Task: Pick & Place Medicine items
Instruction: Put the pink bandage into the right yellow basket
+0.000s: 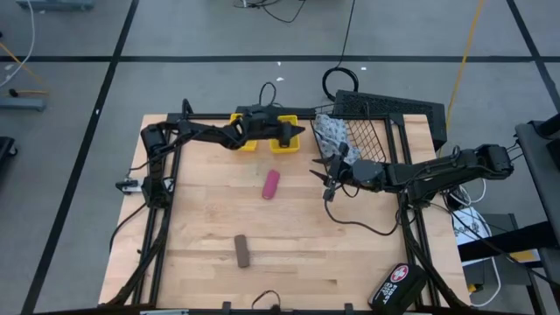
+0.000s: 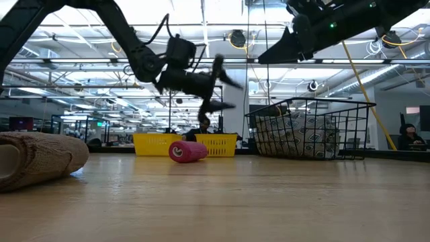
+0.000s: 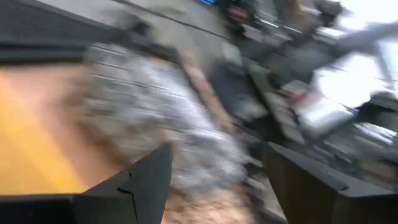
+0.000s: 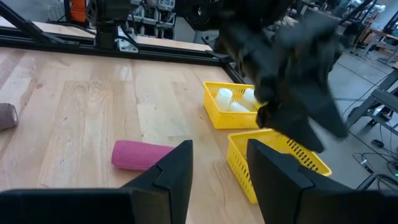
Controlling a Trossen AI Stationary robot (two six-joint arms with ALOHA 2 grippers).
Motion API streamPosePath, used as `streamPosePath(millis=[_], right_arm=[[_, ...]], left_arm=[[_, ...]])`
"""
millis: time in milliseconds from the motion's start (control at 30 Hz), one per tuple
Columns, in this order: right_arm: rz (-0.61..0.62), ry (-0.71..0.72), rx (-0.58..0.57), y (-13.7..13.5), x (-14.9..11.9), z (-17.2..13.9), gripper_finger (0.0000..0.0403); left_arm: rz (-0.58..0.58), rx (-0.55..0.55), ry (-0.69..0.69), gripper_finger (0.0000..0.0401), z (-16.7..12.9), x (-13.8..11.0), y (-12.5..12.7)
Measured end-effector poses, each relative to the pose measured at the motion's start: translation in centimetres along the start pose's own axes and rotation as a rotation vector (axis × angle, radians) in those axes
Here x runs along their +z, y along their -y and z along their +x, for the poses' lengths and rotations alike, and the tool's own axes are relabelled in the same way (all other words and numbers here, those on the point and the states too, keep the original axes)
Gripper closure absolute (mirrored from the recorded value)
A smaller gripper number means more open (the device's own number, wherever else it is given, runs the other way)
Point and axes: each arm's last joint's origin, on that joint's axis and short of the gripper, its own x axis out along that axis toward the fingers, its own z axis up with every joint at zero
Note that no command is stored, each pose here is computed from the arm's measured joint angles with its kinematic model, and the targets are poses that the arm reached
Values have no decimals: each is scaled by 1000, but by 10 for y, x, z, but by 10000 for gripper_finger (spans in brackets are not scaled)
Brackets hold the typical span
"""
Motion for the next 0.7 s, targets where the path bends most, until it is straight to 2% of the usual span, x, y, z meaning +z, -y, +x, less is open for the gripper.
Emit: streamPosePath(millis=[67,200,333,567,700], right_arm=[[-2,-4,1,0,0,0,264],[-2,-5,1,0,-1,0,264],[-3,-6,1,0,-1,0,264],[-5,-9,1,0,-1,0,264],[-17,-29,15,-2,-2,-3,264]], left_arm=[[-19,-154,-65,146,-2,5,7],[35,-412,-165,146,-8,11,27],[123,-564,-254,146,-18,7,62],[416,-850,-306,146,-51,-6,142],[538,-944,-347,146,-77,-14,179]])
